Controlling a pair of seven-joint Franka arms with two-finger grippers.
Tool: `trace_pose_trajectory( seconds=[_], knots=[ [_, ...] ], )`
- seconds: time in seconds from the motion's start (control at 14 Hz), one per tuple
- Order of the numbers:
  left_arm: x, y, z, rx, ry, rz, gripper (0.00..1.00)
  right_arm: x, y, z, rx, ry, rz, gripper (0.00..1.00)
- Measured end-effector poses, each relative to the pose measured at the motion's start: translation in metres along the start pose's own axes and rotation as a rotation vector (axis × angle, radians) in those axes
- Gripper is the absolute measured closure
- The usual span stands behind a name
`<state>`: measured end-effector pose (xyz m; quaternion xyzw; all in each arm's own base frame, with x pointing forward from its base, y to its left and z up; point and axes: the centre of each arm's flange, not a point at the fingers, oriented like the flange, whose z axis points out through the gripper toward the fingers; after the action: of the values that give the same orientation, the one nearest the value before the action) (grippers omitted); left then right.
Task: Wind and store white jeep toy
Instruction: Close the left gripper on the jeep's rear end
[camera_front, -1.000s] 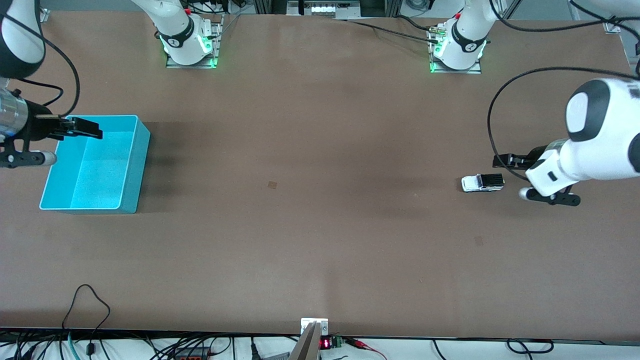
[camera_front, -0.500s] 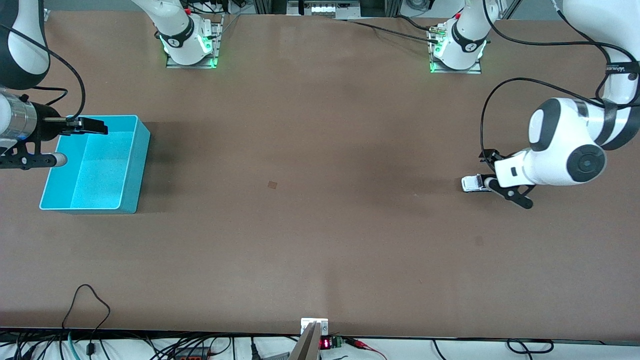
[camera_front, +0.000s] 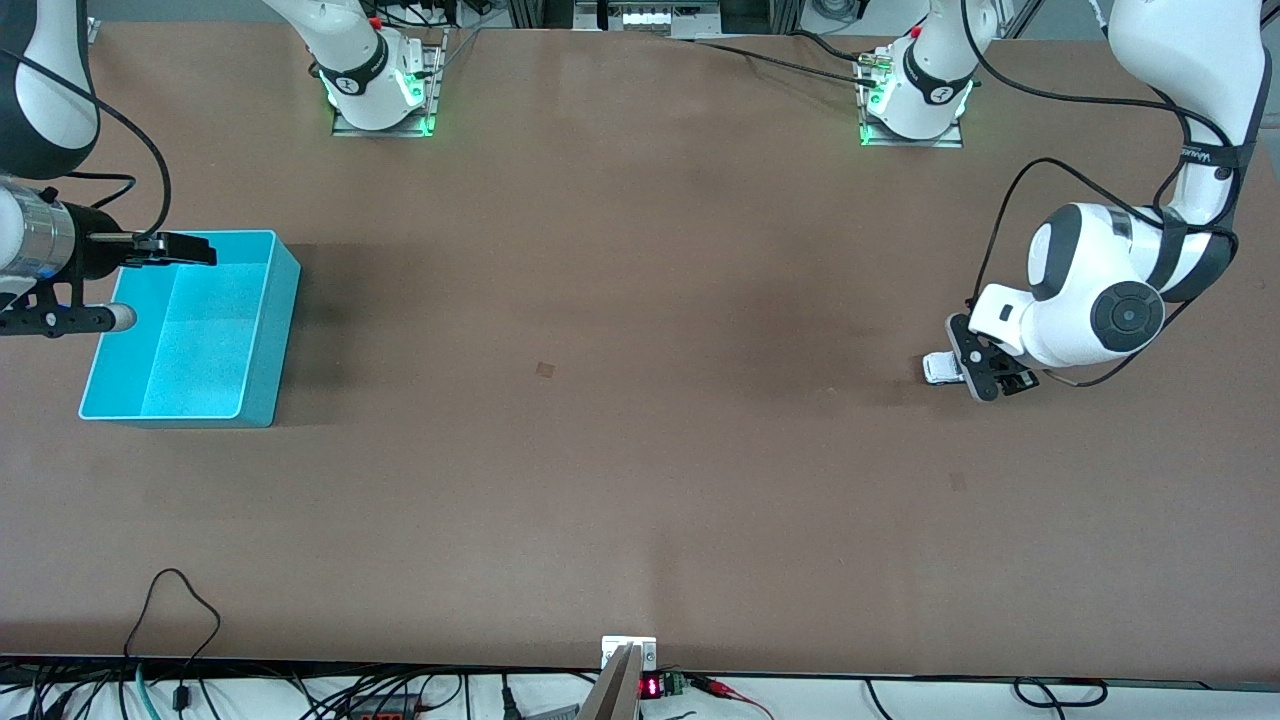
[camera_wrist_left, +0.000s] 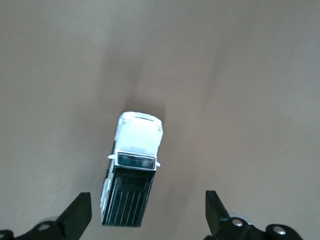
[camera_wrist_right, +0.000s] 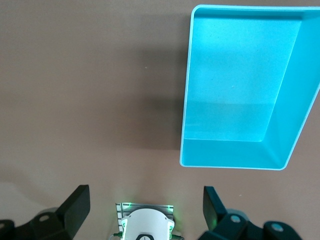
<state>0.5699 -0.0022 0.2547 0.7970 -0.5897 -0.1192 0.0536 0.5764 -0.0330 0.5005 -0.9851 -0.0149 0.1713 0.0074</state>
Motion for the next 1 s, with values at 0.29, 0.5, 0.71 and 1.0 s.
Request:
trace_pose_trajectory(
  seconds=[0.29,0.5,0.71,1.0],
  knots=[
    [-0.013,-0.01,0.012,0.028,0.021,0.174,0.0,0.0,0.0,0.0,0.0,-0.001,0.001,0.0],
    [-0.016,-0.017,0.026,0.076,0.04,0.31,0.0,0.0,0.0,0.0,0.0,-0.002,0.003,0.0],
    [-0.018,-0.014,0.041,0.064,0.044,0.336,0.0,-0.001,0.0,0.001,0.001,-0.01,0.003,0.0],
    [-0.025,-0.009,0.053,0.046,0.046,0.328,0.0,-0.001,0.0,0.001,0.001,-0.011,0.003,0.0]
  ],
)
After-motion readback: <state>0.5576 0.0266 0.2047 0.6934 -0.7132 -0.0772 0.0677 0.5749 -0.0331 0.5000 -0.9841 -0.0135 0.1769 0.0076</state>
